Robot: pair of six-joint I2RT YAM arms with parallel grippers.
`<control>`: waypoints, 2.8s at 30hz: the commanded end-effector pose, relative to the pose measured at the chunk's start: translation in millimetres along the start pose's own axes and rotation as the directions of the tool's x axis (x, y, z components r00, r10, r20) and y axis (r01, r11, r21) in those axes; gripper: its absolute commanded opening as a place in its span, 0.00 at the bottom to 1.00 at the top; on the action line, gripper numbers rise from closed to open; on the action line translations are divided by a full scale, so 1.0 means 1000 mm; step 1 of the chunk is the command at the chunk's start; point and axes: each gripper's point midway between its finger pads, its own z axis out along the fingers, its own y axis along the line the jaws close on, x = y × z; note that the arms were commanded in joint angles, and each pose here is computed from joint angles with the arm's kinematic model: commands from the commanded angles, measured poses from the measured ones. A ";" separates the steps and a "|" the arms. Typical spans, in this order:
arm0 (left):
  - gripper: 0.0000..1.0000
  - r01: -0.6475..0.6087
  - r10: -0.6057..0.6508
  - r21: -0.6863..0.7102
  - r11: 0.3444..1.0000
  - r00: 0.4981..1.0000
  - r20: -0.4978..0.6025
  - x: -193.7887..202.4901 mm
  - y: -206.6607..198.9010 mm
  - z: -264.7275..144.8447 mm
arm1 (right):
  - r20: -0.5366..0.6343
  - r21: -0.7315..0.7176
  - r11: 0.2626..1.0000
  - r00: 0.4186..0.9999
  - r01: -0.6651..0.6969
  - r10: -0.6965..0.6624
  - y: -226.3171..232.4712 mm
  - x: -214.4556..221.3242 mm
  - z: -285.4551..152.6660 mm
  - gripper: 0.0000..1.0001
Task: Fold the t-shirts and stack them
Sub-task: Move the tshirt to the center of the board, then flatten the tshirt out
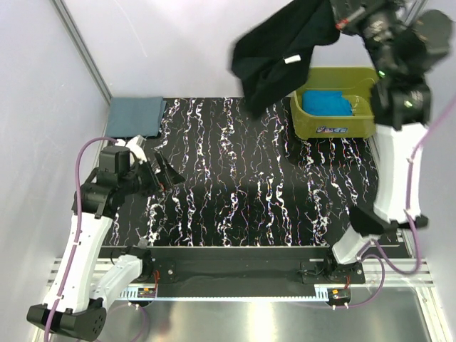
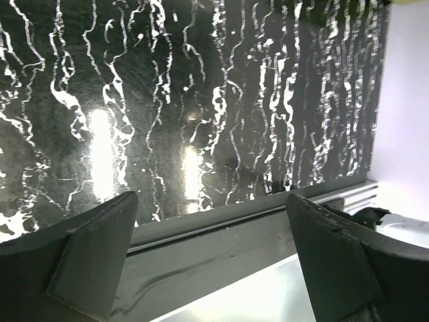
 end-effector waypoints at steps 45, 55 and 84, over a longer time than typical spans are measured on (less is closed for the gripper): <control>0.67 -0.177 0.001 -0.207 0.962 0.764 -0.646 0.160 0.047 0.177 | -0.812 0.579 0.751 0.133 0.318 0.569 -0.256 0.443 -0.315 0.75; 0.15 -0.231 0.018 -0.253 0.939 0.771 -0.637 0.161 0.067 0.185 | -0.790 0.613 0.747 0.205 0.256 0.578 -0.269 0.462 -0.286 0.53; 0.02 -0.154 0.313 -0.642 0.751 0.939 0.140 -0.080 0.043 -0.066 | -0.384 0.507 0.782 0.907 0.363 -0.172 -0.122 0.079 -0.198 0.00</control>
